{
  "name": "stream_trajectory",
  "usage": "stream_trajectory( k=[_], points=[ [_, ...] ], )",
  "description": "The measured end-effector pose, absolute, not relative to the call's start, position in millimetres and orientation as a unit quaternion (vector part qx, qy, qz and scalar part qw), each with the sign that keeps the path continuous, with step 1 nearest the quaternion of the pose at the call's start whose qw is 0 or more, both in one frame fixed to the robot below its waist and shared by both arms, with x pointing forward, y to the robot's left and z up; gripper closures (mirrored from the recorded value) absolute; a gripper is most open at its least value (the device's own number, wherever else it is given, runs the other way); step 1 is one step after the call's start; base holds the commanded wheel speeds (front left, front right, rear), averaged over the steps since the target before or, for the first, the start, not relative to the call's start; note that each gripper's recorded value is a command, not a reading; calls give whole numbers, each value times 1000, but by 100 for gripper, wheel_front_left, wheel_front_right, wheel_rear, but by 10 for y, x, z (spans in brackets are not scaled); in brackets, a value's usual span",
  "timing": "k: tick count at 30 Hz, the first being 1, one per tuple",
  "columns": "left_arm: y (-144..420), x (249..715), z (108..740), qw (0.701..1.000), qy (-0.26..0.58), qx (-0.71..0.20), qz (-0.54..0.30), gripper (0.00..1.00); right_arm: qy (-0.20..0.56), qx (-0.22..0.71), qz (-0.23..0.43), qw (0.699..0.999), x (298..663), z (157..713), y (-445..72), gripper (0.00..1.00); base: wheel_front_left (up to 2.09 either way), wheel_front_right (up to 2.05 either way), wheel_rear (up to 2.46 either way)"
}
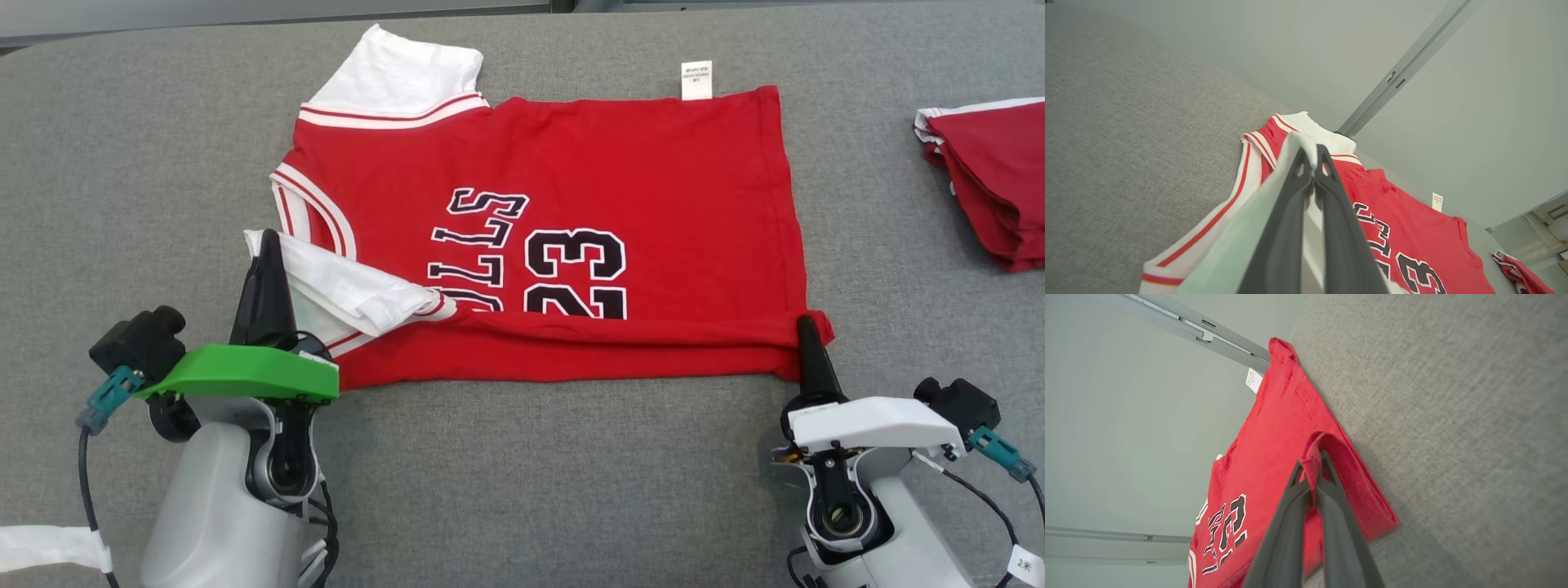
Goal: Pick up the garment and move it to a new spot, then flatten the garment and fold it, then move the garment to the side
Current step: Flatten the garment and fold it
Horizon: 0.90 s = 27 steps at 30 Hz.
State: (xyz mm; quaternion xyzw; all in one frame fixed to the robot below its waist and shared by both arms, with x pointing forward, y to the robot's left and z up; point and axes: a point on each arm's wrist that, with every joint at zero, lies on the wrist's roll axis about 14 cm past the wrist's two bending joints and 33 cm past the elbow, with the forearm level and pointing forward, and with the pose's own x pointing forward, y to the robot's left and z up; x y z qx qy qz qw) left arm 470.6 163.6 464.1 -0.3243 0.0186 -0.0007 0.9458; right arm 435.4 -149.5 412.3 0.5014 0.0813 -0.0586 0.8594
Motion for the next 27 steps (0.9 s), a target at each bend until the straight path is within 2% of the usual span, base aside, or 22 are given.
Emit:
stream_trajectory(
  k=[3, 4, 5, 6, 7, 8, 9, 10, 11, 12, 22, 27],
  points=[
    [1572, 4775, 4618, 947, 25, -320, -9, 100, 80, 498, -60, 862, 4408, 4120, -1512, 100, 0, 0, 0],
    [1539, 4795, 4617, 947, 27, -318, -13, 100, 79, 497, -60, 862, 4424, 4121, -1517, 92, 0, 0, 0],
    [1508, 4815, 4616, 948, 29, -317, -18, 100, 79, 497, -60, 862, 4440, 4125, -1519, 80, 0, 0, 0],
    [1479, 4830, 4606, 948, 32, -316, -21, 100, 77, 497, -59, 862, 4459, 4135, -1518, 60, 0, 0, 0],
    [1452, 4841, 4594, 948, 36, -315, -25, 100, 76, 497, -57, 863, 4476, 4149, -1511, 36, 0, 0, 0],
    [1432, 4849, 4580, 949, 39, -313, -27, 100, 75, 497, -55, 863, 4490, 4160, -1507, 0, 0, 0, 0],
    [1422, 4863, 4572, 949, 42, -312, -28, 86, 74, 497, -54, 863, 4503, 4172, -1502, 0, 0, 0, 0],
    [1425, 4877, 4565, 949, 44, -310, -27, 60, 73, 497, -51, 863, 4515, 4186, -1486, 0, 0, 0, 0],
    [1425, 4892, 4562, 950, 45, -306, -27, 20, 71, 497, -48, 864, 4529, 4208, -1475, 0, 0, 0, 0],
    [1423, 4907, 4566, 952, 45, -302, -28, 0, 68, 497, -45, 864, 4541, 4231, -1462, 0, 0, 0, 0],
    [1513, 4948, 4895, 949, -6, -315, -29, 0, 11, 492, -28, 870, 4629, 4591, -1563, 0, 0, 0, 0],
    [1682, 4699, 4799, 947, -4, -320, -4, 0, -21, 426, -12, 904, 4560, 4788, -1642, 0, 0, 0, 0]
  ],
)
